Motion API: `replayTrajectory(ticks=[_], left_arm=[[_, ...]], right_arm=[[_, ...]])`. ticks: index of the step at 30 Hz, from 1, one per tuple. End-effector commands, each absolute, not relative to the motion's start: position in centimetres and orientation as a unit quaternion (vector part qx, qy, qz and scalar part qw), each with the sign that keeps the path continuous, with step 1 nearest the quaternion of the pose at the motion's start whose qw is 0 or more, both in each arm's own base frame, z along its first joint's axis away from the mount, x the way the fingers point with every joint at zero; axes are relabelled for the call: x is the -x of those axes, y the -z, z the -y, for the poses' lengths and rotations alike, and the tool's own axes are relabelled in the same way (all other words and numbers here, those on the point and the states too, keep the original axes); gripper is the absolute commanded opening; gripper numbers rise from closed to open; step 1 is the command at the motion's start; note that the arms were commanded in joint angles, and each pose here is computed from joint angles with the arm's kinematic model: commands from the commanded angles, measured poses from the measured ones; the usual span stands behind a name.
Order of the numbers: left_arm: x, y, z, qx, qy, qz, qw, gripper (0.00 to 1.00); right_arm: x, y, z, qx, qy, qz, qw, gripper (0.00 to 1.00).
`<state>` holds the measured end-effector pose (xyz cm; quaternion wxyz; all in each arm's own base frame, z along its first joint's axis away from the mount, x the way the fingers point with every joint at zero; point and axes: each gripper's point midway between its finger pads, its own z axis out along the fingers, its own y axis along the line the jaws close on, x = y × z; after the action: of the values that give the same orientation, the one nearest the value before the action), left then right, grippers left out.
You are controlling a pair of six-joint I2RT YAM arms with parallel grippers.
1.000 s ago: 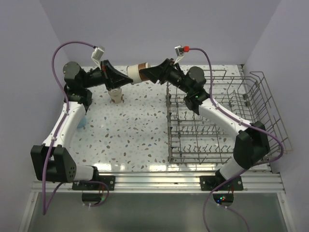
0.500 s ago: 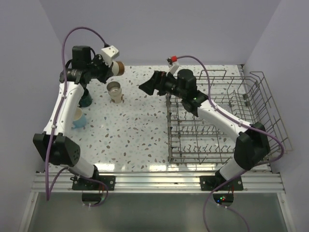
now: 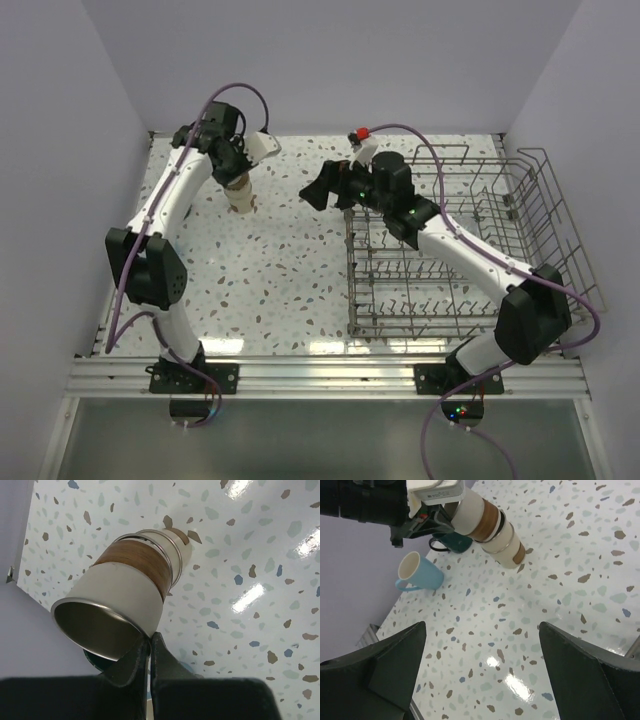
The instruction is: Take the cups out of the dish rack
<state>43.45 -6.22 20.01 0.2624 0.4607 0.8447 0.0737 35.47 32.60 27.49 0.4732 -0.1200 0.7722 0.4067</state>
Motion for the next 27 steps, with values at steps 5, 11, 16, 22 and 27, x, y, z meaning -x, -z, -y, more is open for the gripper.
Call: replayTrajectory(ticks=[5, 11, 16, 22, 27], left_arm=[[-43.5, -20.3, 5.1, -0.515, -0.142, -0.820, 0.205, 0.00], [-42.7, -18.5, 5.4, -0.555, -0.159, -0.804, 0.141, 0.00], [-43.6, -17.5, 6.2, -0.573, -0.151, -0.795, 0.127, 0.00], [-44.5, -17.1, 6.9, -0.578, -0.144, -0.792, 0.138, 0.06], [-45.2, -18.9, 7.3, -0.566, -0.154, -0.790, 0.177, 0.34]], right_arm=[[-34.9, -28.2, -31.3, 0.135, -0.380, -0.772, 0.491, 0.98], [-34.8, -28.0, -31.0, 0.139, -0.374, -0.774, 0.492, 0.98], [-34.8, -27.5, -30.9, 0.139, -0.370, -0.778, 0.488, 0.98], [-34.8, -27.5, -30.7, 0.140, -0.363, -0.779, 0.492, 0.98], [-34.9, -27.1, -29.9, 0.133, -0.343, -0.790, 0.491, 0.98]])
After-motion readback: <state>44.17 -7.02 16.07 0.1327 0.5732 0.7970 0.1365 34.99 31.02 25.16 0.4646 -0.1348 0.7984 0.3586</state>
